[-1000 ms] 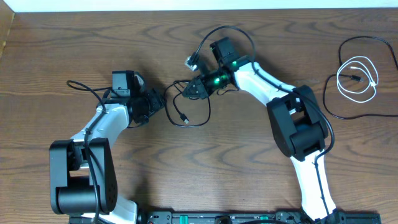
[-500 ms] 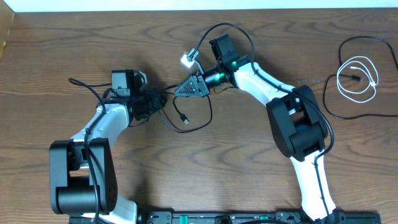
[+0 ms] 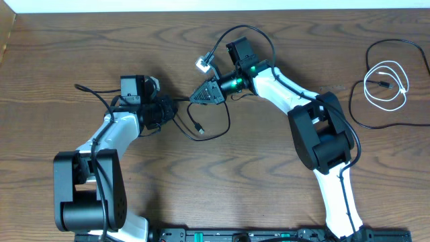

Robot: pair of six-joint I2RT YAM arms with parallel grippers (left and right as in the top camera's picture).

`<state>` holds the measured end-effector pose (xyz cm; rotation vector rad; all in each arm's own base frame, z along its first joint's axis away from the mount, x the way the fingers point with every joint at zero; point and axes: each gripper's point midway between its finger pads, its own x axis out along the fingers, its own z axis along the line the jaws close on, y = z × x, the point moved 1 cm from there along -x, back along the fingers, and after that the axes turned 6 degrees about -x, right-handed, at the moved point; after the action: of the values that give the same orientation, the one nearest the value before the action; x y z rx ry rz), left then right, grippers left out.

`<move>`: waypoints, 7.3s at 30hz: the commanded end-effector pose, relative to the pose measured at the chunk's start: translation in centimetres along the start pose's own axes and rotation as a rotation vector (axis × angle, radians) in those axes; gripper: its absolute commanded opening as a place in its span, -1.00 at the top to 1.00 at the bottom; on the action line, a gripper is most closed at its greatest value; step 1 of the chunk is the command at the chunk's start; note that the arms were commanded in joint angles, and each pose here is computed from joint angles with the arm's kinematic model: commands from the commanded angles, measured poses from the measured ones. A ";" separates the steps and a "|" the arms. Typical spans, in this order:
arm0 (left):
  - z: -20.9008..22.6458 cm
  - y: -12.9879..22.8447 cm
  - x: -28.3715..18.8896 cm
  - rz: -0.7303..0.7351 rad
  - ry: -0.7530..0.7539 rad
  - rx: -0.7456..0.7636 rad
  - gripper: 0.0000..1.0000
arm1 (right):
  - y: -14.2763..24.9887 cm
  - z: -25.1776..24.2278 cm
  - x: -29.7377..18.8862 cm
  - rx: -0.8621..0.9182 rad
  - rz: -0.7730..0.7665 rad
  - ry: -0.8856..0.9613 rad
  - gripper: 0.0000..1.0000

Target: Untangle cables

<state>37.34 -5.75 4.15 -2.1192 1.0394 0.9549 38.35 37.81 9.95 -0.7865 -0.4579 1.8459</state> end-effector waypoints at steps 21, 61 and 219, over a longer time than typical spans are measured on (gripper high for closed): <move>0.2 -0.2 0.1 -0.001 0.000 0.013 0.85 | 3.9 -1.4 3.2 0.034 0.164 0.183 0.46; -3.1 0.7 -0.2 0.067 0.194 0.080 0.84 | 6.8 0.3 4.6 -0.048 0.204 0.049 0.72; -2.6 -4.7 -1.5 -0.064 0.247 -0.577 -0.33 | -1.2 7.6 -1.0 0.144 0.003 -0.325 0.99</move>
<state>40.88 -5.68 8.77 -2.7053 1.0393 0.9312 34.96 37.87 16.17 -0.4325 -0.4427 1.9606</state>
